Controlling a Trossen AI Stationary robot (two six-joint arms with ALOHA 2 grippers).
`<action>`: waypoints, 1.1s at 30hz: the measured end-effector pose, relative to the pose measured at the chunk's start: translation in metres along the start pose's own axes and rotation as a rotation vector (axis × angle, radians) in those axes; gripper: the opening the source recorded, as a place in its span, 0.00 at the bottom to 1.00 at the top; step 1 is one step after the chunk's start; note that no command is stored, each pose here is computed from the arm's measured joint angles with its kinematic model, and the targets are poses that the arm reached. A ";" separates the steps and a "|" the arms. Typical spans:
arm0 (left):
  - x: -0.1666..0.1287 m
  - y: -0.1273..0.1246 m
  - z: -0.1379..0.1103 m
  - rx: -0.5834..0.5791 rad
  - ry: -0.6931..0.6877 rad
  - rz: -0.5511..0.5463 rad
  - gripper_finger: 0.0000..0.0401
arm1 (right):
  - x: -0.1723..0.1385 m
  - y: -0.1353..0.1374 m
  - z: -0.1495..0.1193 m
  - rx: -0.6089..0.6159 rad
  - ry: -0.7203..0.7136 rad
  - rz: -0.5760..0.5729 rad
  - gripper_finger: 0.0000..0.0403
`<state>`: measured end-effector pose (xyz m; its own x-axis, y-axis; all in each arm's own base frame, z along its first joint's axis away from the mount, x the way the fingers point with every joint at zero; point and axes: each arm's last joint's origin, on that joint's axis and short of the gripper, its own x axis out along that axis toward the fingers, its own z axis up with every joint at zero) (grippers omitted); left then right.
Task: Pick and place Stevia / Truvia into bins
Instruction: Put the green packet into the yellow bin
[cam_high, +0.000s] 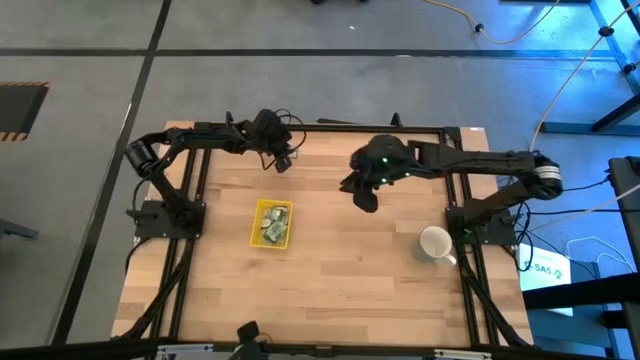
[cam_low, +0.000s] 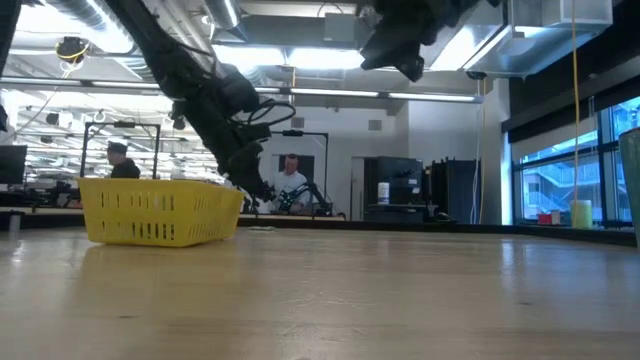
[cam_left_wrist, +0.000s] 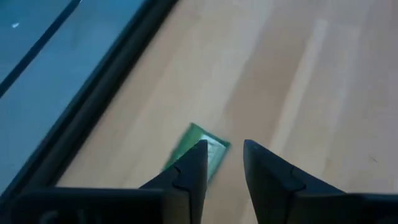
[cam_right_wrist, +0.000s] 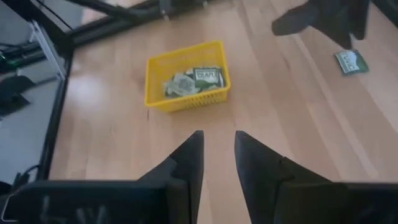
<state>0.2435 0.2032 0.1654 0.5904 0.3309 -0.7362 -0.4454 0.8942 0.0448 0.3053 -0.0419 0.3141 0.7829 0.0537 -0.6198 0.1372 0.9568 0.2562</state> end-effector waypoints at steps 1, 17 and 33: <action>0.002 0.003 0.002 -0.015 0.001 0.003 0.25 | -0.002 0.000 -0.003 0.013 -0.023 0.006 0.23; 0.043 0.021 0.012 -0.041 0.279 0.019 0.27 | 0.002 -0.006 -0.031 0.114 -0.016 0.006 0.23; 0.056 0.021 0.000 -0.084 0.368 0.024 0.23 | 0.002 -0.007 -0.031 0.106 -0.016 0.005 0.23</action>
<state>0.2669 0.2401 0.1250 0.3047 0.2071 -0.9297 -0.5184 0.8549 0.0206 0.2870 -0.0393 0.2885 0.7933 0.0529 -0.6066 0.1962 0.9209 0.3369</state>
